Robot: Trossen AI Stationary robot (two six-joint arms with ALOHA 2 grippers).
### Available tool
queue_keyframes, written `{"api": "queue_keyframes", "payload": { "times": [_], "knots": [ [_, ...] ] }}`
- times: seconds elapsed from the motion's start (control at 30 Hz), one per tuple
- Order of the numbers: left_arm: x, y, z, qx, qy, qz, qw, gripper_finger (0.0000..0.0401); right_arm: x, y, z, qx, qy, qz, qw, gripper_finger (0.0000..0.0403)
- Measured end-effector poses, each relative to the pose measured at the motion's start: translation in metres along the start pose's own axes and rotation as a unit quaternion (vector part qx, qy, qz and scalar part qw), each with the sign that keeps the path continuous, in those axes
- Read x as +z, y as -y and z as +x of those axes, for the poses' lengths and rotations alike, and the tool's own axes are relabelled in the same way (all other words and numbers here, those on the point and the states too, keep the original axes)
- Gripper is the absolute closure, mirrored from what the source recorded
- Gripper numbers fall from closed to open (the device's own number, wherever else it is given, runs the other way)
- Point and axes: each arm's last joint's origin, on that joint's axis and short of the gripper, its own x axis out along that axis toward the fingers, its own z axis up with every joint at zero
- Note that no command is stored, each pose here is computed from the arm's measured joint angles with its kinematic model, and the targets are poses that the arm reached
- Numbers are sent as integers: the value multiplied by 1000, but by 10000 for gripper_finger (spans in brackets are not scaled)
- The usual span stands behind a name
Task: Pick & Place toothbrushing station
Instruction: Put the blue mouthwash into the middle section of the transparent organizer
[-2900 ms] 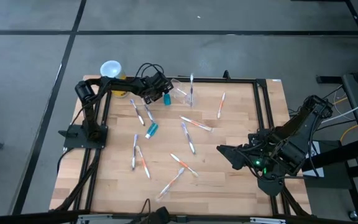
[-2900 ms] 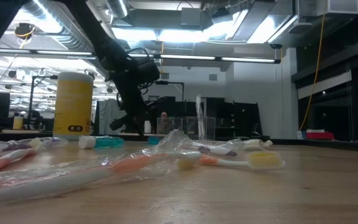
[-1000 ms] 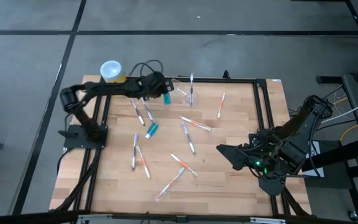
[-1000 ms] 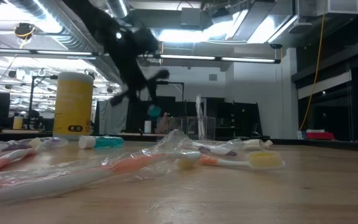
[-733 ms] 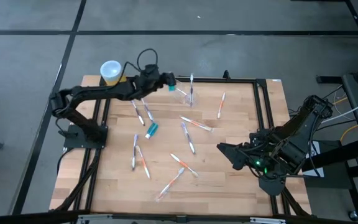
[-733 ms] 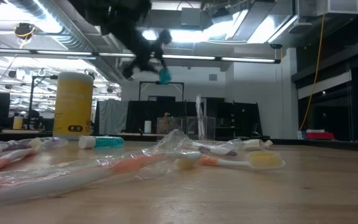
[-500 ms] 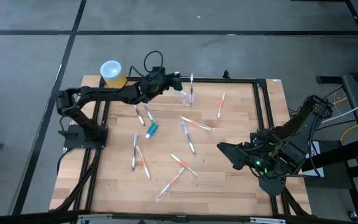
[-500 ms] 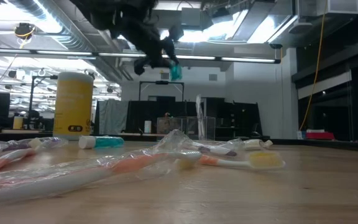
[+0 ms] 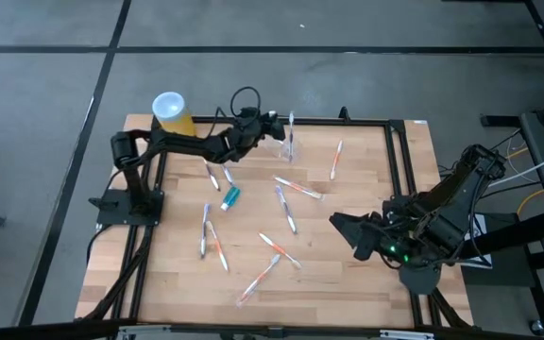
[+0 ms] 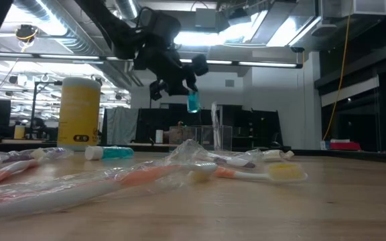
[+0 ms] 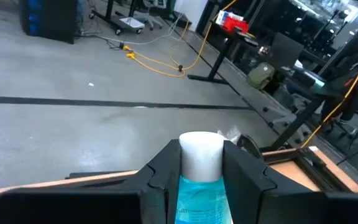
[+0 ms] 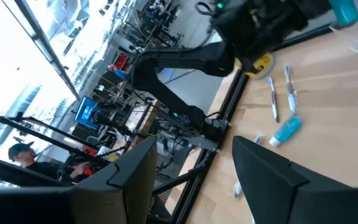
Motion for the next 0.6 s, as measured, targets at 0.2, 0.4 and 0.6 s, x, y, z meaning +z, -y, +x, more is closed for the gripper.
{"api": "queue_keyframes", "payload": {
  "times": [0.2, 0.4, 0.6],
  "knots": [
    [-16, -3, 8, 8, -4, 3, 1000, 312, 1, -8, 0, 12, 12, -13, 1000, 190],
    [-17, -2, 9, 6, 2, 15, 1000, 313, 3, -14, 0, 23, 11, -24, 999, 190],
    [-35, -7, 20, -7, -8, 24, 1000, 313, 4, -19, -1, 31, 13, -35, 999, 190]
  ]
}}
